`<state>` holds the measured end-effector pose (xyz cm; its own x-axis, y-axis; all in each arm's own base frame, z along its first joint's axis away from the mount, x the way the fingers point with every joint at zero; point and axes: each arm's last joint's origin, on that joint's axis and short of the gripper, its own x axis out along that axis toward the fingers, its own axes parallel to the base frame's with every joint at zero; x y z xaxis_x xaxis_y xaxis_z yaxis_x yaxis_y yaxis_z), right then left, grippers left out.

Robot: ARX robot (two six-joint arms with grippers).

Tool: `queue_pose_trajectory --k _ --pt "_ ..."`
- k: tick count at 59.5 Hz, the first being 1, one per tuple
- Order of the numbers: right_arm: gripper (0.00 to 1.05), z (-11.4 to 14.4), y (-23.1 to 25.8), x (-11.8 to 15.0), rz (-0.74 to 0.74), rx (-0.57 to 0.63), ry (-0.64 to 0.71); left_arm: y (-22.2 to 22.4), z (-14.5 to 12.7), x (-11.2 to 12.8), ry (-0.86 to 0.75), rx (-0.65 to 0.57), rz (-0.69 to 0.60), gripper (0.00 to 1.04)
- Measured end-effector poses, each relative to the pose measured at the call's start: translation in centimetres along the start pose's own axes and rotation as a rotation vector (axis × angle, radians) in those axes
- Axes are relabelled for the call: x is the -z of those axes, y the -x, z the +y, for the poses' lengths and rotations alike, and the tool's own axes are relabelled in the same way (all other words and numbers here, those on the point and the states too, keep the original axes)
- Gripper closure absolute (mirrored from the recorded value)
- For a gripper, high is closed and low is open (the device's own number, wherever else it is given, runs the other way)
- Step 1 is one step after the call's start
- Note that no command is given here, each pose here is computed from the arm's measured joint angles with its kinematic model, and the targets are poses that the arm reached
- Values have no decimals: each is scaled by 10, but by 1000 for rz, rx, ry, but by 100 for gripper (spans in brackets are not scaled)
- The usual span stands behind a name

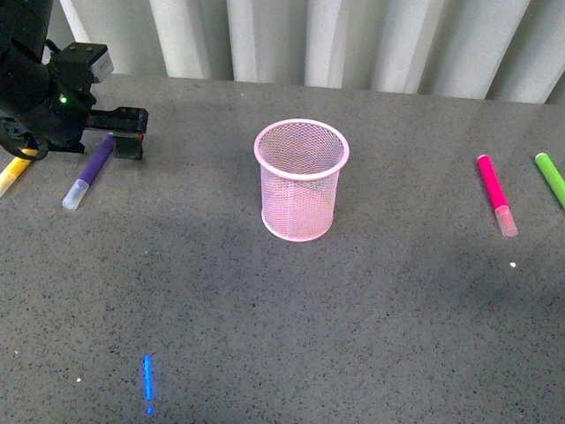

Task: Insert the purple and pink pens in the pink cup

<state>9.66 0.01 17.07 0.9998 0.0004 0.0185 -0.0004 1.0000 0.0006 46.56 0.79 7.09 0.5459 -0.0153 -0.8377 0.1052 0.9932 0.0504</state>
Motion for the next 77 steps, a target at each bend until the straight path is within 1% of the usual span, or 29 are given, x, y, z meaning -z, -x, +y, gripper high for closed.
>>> queue_pose_trajectory --k 2,5,10,16,23,26,29,32,49,57,63,68,73,77 --pt "7 0 0 0 0 0 0 0 -1 0 -1 2 3 24" --pt "7 0 0 0 0 0 0 1 -3 -1 -5 7 18 33" --pt "7 0 0 0 0 0 0 1 -6 -1 -9 10 31 44" --pt "7 0 0 0 0 0 0 1 -9 -1 -14 10 49 60" --pt "7 0 0 0 0 0 0 1 -12 0 -15 17 48 75" --pt "7 0 0 0 0 0 0 1 -12 1 -5 24 42 84" --pt "7 0 0 0 0 0 0 2 -12 1 9 23 29 90" --pt "7 0 0 0 0 0 0 3 -13 2 22 30 12 92" --pt "7 0 0 0 0 0 0 14 -17 13 112 26 -99 92" --pt "7 0 0 0 0 0 0 34 -20 12 142 46 -203 92" --pt "7 0 0 0 0 0 0 64 -25 3 160 50 -336 92" --pt "7 0 0 0 0 0 0 90 -32 -3 180 87 -456 92" --pt "7 0 0 0 0 0 0 118 -47 -3 230 140 -597 92" --pt "7 0 0 0 0 0 0 135 -66 5 275 208 -687 92"
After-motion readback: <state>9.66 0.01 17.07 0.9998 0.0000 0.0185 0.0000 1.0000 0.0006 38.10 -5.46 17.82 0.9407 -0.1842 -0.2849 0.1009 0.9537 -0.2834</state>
